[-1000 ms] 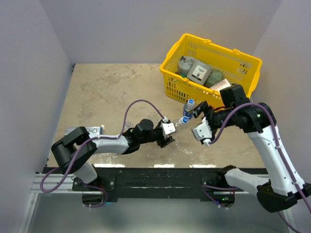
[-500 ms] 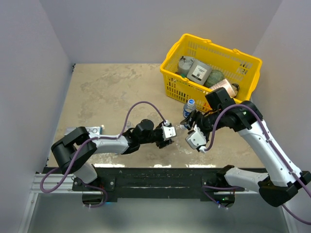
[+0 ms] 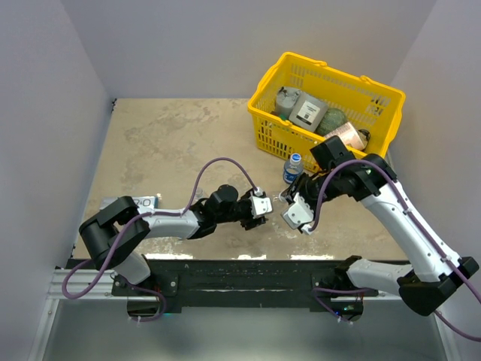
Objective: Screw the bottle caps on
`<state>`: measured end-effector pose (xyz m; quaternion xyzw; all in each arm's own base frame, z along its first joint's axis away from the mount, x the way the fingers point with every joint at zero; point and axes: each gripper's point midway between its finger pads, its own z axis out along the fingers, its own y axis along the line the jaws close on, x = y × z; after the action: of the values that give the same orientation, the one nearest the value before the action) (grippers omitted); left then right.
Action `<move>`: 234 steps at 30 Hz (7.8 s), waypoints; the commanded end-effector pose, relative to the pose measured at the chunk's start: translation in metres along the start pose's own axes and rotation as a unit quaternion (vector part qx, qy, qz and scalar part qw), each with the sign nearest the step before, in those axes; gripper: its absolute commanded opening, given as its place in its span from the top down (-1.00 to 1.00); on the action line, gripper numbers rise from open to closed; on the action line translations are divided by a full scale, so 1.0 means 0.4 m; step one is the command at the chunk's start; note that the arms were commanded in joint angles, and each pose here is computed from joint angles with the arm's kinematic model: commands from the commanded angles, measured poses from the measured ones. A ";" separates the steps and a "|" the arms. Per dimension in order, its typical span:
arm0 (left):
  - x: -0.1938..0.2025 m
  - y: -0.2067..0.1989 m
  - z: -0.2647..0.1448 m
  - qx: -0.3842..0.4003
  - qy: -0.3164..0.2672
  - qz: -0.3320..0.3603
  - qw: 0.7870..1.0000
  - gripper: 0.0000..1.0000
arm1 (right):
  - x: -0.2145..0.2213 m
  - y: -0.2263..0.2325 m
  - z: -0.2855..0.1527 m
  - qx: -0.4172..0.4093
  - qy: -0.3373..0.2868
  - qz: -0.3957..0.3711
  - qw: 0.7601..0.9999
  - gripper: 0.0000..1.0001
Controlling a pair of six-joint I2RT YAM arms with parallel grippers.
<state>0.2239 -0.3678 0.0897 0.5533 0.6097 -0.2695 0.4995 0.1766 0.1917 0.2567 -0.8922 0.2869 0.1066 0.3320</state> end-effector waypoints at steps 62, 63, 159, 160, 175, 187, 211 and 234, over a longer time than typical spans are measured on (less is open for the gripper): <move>-0.217 0.244 -0.024 -0.257 -0.137 -0.059 0.955 1.00 | 0.087 -0.060 0.157 -0.002 -0.018 0.786 0.617 1.00; -0.214 0.245 -0.024 -0.260 -0.133 -0.062 0.954 1.00 | 0.088 -0.060 0.158 -0.001 -0.017 0.799 0.601 1.00; -0.154 0.305 -0.054 -0.320 -0.067 -0.050 0.944 1.00 | 0.029 -0.040 0.131 -0.112 -0.058 0.741 0.660 1.00; -0.153 0.304 -0.053 -0.318 -0.065 -0.052 0.944 1.00 | 0.033 -0.059 0.125 -0.107 -0.063 0.737 0.664 0.69; -0.101 0.072 0.010 -0.032 -0.046 -0.052 0.997 1.00 | 0.045 -0.137 -0.182 0.120 0.001 0.205 0.971 -0.38; -0.113 0.054 0.015 0.015 -0.051 0.067 0.996 1.00 | 0.016 0.011 -0.116 0.067 0.025 0.021 0.997 -0.19; -0.139 0.080 0.022 -0.002 -0.059 0.079 0.995 1.00 | 0.033 0.038 -0.030 -0.012 0.017 -0.006 1.000 0.26; -0.188 0.388 -0.079 -0.400 -0.037 -0.092 0.911 1.00 | 0.079 -0.170 0.037 0.069 -0.090 0.818 0.564 1.00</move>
<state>0.3126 -0.3262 0.1137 0.3991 0.7151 -0.0611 0.5707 0.2813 0.2061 0.2623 -0.4151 0.8092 0.2848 0.3029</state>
